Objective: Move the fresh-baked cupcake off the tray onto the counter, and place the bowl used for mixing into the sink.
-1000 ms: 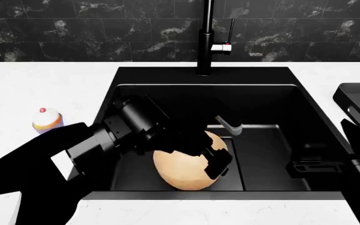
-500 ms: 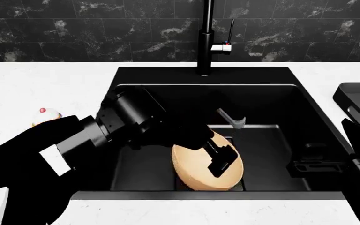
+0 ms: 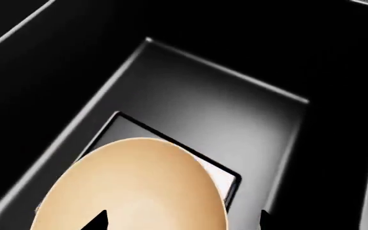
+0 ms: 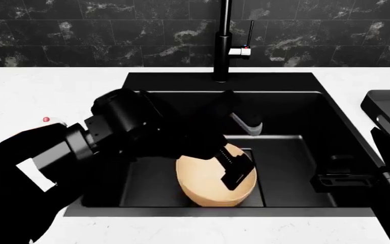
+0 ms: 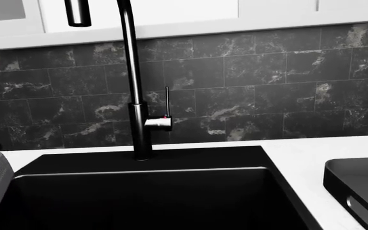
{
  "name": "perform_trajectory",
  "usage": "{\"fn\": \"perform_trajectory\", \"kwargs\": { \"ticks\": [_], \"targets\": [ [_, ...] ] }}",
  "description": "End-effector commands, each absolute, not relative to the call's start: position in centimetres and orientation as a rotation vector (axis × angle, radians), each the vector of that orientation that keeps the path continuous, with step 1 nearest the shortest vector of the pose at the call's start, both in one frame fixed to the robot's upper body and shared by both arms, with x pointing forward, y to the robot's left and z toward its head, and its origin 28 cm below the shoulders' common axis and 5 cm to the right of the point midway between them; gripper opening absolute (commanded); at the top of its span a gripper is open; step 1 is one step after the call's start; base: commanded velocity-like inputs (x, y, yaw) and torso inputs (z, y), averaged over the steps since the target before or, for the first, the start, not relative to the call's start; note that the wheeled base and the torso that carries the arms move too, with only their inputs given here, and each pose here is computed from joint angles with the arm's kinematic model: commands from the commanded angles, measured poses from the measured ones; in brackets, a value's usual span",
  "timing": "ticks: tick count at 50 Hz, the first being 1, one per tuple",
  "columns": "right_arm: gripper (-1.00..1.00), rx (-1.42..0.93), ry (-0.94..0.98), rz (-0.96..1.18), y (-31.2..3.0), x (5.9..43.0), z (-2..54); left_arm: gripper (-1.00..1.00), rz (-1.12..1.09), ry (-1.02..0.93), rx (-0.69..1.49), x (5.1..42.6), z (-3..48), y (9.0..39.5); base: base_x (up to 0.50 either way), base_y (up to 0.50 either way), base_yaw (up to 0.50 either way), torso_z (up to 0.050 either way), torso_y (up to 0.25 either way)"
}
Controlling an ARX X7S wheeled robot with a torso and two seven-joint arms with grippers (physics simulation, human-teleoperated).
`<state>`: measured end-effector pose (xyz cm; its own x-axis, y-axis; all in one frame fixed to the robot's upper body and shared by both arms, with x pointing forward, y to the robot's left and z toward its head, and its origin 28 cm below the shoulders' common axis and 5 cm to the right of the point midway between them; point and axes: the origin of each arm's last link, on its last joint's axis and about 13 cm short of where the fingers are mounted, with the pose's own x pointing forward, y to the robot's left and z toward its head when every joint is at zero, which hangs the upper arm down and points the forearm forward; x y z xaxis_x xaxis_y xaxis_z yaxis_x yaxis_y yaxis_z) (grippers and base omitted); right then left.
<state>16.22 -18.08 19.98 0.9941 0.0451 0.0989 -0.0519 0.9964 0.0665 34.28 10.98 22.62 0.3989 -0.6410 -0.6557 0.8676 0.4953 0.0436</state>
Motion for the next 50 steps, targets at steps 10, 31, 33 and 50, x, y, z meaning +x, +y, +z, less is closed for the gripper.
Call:
{"fn": "perform_trajectory", "kwargs": {
  "ticks": [10,31,33,50],
  "targets": [
    [1.00,0.069,-0.106,0.055,-18.0,16.1,20.4,1.00,-0.940,0.542,0.397,31.6,24.2,12.1,0.00,0.00,0.00,0.000,0.000],
    [1.00,0.066,-0.135,0.079,-17.7,15.2,21.3,1.00,-0.781,0.287,0.300,25.4,27.1,14.7,0.00,0.00,0.00,0.000,0.000],
    [1.00,0.064,-0.141,0.083,-17.7,15.1,21.5,1.00,-0.744,0.247,0.277,24.6,27.2,15.1,0.00,0.00,0.00,0.000,0.000],
    [1.00,0.047,-0.179,0.115,-17.0,13.8,22.9,1.00,-0.621,0.049,0.230,17.3,27.0,17.2,0.00,0.00,0.00,0.000,0.000]
  ]
}}
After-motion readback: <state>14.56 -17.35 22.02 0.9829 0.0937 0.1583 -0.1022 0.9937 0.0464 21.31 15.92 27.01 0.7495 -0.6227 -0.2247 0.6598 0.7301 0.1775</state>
